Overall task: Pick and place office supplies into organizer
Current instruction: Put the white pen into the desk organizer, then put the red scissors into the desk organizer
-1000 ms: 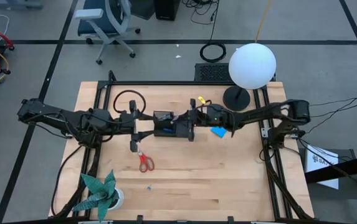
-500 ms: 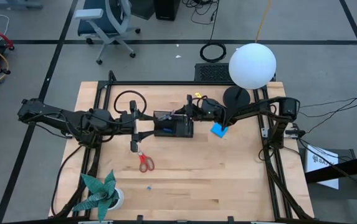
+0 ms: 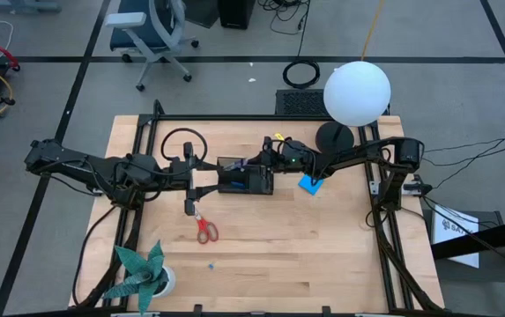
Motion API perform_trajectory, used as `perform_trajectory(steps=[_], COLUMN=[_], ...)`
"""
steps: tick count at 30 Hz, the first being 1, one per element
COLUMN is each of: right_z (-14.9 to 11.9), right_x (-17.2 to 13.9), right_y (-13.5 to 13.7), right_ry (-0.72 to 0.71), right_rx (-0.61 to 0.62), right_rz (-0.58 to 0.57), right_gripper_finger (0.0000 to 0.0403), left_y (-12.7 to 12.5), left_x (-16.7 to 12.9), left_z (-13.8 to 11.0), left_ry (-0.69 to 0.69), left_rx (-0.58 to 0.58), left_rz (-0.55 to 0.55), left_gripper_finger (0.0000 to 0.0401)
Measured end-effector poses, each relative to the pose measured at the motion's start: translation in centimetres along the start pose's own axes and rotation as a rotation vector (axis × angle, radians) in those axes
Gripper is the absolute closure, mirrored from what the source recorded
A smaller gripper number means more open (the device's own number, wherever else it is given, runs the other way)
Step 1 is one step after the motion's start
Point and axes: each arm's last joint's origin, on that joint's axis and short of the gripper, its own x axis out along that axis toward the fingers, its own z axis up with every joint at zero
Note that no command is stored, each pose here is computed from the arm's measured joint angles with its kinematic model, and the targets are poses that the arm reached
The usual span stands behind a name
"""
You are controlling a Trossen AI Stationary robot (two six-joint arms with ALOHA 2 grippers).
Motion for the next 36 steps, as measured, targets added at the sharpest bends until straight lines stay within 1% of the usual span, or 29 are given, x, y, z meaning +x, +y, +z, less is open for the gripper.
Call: perform_trajectory(steps=[7,12,17,23,25,31,36], right_z=[-0.3,-1.8,-3.8,-4.1,-3.9,-3.1,-2.4], right_x=[0.1,0.8,1.5,2.2,2.3,2.1,1.9], right_y=[0.0,-0.2,-1.0,-1.5,-1.5,-1.5,-1.5], right_ry=[0.009,0.027,0.049,0.038,0.018,-0.039,-0.040], right_rx=[0.006,0.024,0.086,0.099,0.096,0.107,0.093], right_rz=[0.000,-0.004,-0.016,0.007,0.007,0.005,0.009], right_gripper_finger=[0.0374,0.0374,0.0374,0.0374,0.0360,0.0294,0.0271], left_y=[0.0,0.0,0.0,0.0,0.0,0.0,0.0], left_x=[0.0,0.0,0.0,0.0,0.0,0.0,0.0], left_z=[0.0,0.0,0.0,0.0,0.0,-0.1,-0.1], left_ry=[0.000,-0.001,-0.001,0.000,0.000,0.009,0.010], left_rx=[-0.003,-0.003,-0.003,-0.002,-0.002,0.000,-0.003], left_rz=[0.000,0.000,0.000,0.000,0.000,-0.001,-0.001], left_gripper_finger=[0.0178,0.0178,0.0178,0.0178,0.0178,0.0178,0.0178])
